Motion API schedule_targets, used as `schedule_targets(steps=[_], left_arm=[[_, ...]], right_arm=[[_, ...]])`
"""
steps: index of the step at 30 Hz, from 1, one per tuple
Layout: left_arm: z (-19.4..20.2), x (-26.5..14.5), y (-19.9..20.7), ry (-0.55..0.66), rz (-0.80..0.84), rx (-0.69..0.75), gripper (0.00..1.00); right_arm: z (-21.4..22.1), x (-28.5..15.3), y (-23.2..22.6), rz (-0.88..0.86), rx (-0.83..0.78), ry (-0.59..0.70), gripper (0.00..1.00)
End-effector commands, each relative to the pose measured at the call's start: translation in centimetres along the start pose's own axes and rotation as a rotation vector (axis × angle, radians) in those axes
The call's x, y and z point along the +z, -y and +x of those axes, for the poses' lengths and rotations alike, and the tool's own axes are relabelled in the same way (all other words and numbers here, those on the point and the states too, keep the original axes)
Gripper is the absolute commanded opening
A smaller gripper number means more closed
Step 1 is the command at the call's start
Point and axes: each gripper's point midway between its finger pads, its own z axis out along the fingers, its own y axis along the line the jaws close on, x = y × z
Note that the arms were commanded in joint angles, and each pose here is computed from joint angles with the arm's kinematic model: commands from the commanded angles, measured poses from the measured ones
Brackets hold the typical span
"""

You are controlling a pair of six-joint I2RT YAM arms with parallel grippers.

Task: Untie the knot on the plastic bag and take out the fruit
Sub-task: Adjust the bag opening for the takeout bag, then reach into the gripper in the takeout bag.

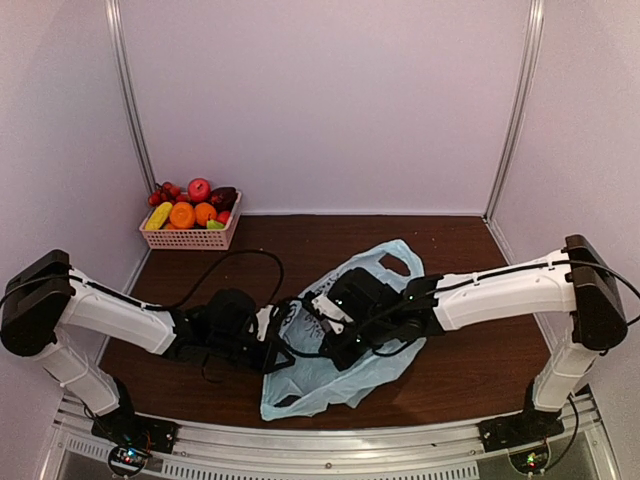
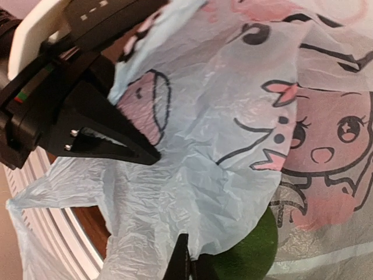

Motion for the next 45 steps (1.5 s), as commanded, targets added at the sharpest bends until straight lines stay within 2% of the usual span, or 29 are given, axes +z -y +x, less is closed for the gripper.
schedule_targets(steps=[1,8,16,23,24,30,33,36,45], left_arm=[[-0.7,0.3,0.1,0.016,-0.012,0.012,0.0],[-0.4,0.3,-0.2,0.012,-0.022,-0.002,0.0],[-0.3,0.2,-0.6,0.011,-0.041,-0.008,0.0],[0.0,0.1,-0.8,0.011,-0.048,-0.014,0.0],[0.0,0.0,-0.9,0.012,-0.048,-0.013,0.0],[-0.4,-0.2,-0.4,0.024,-0.029,0.012,0.0],[-0.5,-0.3,-0.3,0.027,-0.029,0.019,0.0],[-0.5,-0.4,-0.4,0.032,-0.033,0.016,0.0],[-0.3,-0.6,-0.5,0.035,-0.036,0.008,0.0]], right_arm=[[0.1,0.4,-3.1,-0.068,-0.039,-0.002,0.0],[3.3,3.1,-3.5,0.01,-0.104,-0.113,0.0],[5.0,4.4,-2.4,0.155,-0.153,-0.181,0.0],[4.9,3.8,-0.1,0.299,-0.098,-0.146,0.0],[4.3,3.5,-0.2,0.294,-0.092,-0.128,0.04],[0.4,-0.2,-4.5,0.078,-0.069,0.007,0.53],[-0.8,-2.5,-6.2,-0.019,-0.054,0.066,0.69],[-1.4,-4.1,-5.4,0.001,-0.025,0.113,0.76],[-0.1,-3.4,2.4,0.264,0.12,0.069,0.75]])
